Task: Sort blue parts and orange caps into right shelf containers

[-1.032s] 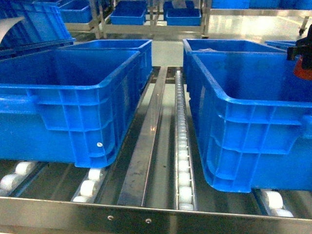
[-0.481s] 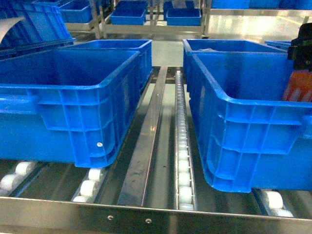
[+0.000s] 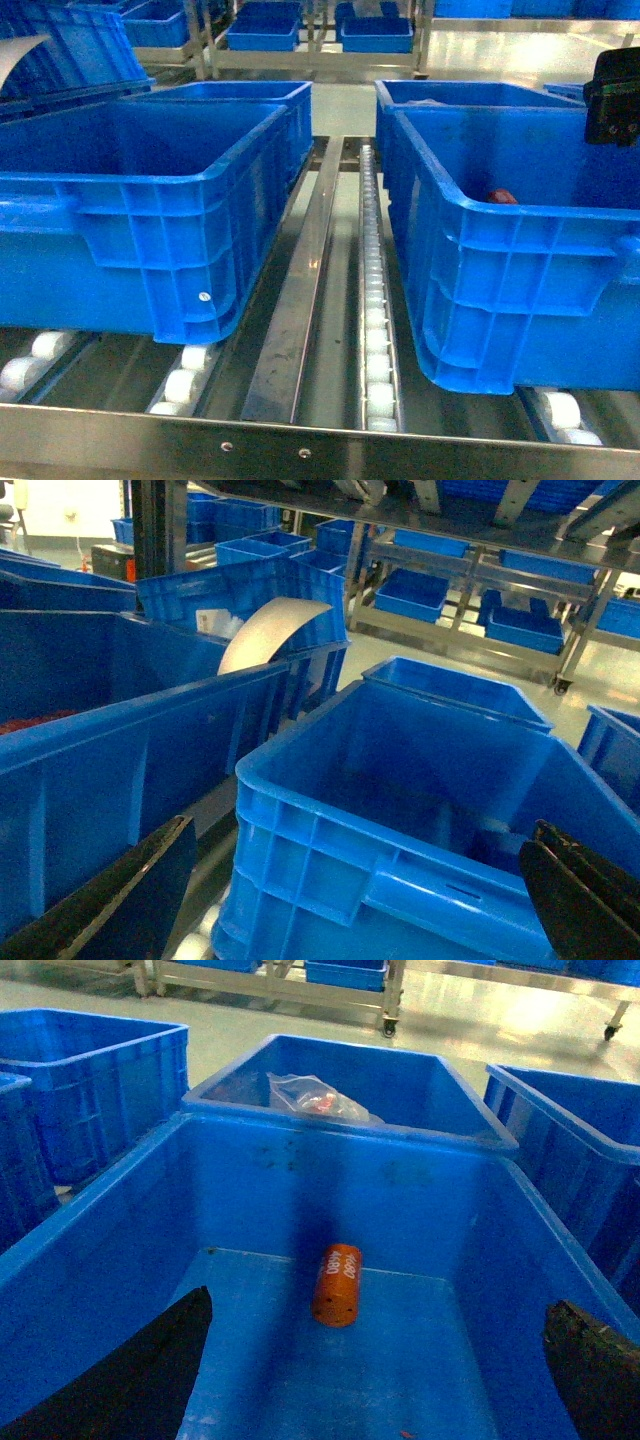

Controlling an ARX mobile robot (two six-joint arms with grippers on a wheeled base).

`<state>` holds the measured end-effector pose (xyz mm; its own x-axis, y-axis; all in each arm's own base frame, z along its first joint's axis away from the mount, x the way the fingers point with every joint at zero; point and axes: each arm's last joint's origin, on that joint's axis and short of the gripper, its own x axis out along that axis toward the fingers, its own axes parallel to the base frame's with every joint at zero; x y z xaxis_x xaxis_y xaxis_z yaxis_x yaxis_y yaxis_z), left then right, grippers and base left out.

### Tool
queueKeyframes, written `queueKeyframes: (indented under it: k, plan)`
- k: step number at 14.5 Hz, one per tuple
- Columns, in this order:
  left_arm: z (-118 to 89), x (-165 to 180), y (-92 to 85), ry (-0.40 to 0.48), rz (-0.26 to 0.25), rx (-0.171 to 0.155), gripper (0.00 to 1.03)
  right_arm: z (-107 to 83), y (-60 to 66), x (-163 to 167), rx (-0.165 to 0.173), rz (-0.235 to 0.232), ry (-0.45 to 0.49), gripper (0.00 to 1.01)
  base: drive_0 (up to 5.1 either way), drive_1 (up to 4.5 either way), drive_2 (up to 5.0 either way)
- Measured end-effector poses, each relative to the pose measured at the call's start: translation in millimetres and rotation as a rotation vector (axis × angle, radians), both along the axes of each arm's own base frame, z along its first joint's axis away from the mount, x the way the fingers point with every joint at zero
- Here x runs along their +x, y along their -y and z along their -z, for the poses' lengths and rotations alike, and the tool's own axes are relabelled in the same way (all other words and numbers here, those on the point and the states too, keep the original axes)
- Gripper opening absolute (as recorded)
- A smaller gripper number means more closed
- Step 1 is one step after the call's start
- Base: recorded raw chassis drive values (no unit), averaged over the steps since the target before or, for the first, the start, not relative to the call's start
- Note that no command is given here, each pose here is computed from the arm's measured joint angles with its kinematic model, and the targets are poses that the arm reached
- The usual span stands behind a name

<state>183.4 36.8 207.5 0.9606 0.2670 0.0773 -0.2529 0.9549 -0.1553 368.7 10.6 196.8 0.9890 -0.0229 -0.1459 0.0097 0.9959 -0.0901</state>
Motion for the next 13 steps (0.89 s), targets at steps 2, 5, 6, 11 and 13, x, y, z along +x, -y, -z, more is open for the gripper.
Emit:
queueKeyframes:
  k: [2, 5, 6, 11, 13]
  plan:
    - [0.0, 0.0, 0.0, 0.000, 0.000, 0.000, 0.98, -0.1, 0.0, 0.1, 0.000, 0.000, 0.000, 0.98, 0.0, 0.00, 0.0]
    - [0.0, 0.0, 0.0, 0.000, 0.000, 0.000, 0.98, 0.8, 0.1, 0.1, 0.006, 0.004, -0.018, 0.98, 0.0, 0.00, 0.0]
    - [0.0, 0.0, 0.0, 0.000, 0.000, 0.000, 0.98, 2.2, 0.0, -0.2, 0.030, 0.010, -0.039, 0.98, 0.0, 0.00, 0.0]
    - [0.0, 0.0, 0.0, 0.000, 0.000, 0.000, 0.98, -14.4, -2.0, -22.7, 0.076, -0.003, 0.011, 0.98, 0.0, 0.00, 0.0]
    - [0.0, 0.0, 0.0, 0.000, 0.000, 0.000, 0.98, -23.1, -1.3, -46.1, 0.083, -0.026, 0.047, 0.98, 0.0, 0.00, 0.0]
